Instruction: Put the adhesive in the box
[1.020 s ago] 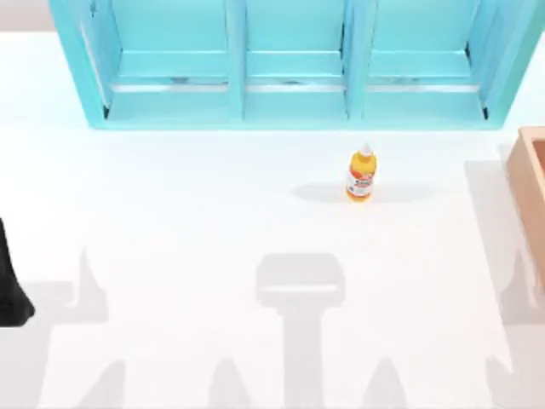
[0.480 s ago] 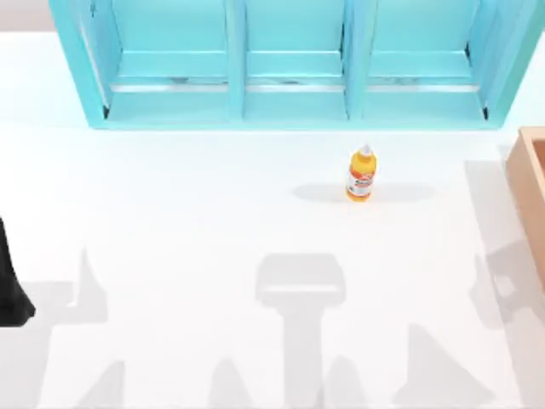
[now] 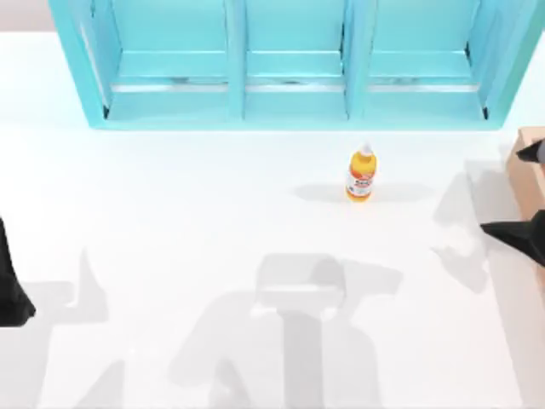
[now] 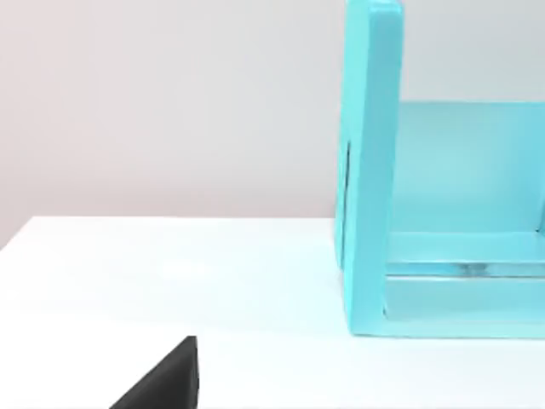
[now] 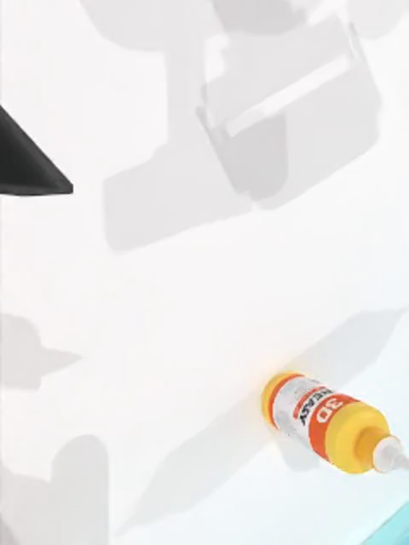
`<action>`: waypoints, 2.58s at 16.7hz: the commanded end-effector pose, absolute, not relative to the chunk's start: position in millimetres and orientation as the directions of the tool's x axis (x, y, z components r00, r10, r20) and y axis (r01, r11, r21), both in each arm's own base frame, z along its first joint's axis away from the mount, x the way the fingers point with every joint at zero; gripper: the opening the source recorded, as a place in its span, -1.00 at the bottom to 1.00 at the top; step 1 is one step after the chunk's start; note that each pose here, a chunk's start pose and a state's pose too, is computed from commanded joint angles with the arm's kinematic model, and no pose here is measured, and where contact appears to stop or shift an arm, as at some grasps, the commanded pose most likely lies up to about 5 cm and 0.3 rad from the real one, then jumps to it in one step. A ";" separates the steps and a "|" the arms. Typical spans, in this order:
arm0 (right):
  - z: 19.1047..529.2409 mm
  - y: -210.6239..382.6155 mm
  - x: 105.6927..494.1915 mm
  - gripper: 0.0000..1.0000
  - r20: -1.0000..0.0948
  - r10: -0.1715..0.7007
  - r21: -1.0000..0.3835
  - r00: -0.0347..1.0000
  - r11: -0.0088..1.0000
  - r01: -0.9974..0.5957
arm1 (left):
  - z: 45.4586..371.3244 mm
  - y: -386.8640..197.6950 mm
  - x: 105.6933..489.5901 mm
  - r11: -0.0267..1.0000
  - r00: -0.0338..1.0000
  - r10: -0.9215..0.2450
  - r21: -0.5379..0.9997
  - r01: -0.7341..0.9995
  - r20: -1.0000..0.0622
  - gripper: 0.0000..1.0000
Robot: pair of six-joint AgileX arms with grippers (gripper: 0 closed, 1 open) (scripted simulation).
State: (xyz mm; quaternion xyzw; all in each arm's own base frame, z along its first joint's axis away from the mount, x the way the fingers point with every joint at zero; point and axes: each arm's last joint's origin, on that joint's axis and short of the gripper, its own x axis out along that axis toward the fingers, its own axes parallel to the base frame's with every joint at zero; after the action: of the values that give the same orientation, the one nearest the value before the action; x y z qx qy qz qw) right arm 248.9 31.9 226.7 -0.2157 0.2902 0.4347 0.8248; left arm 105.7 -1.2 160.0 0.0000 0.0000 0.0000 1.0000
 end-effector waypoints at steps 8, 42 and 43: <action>152.3 35.4 383.6 1.00 -0.569 0.820 0.073 0.069 0.133 -0.988 | 160.0 -1.2 105.7 1.000 1.000 0.000 0.000 0.000 0.000 1.00; 43.9 116.0 444.9 1.00 -0.405 0.914 -0.002 0.010 0.010 -1.000 | 160.0 -1.2 105.7 1.000 1.000 0.000 0.000 0.000 0.000 1.00; 43.9 116.0 444.9 1.00 -0.405 0.914 -0.002 0.010 0.010 -1.000 | 160.0 -1.2 105.7 1.000 1.000 0.000 0.000 0.000 0.000 1.00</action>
State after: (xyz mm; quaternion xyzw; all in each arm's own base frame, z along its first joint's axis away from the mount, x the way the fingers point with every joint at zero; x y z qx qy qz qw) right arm 444.9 116.0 43.9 -0.1462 0.1463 0.6881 0.6955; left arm 105.7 -1.2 160.0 0.0000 0.0000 0.0000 1.0000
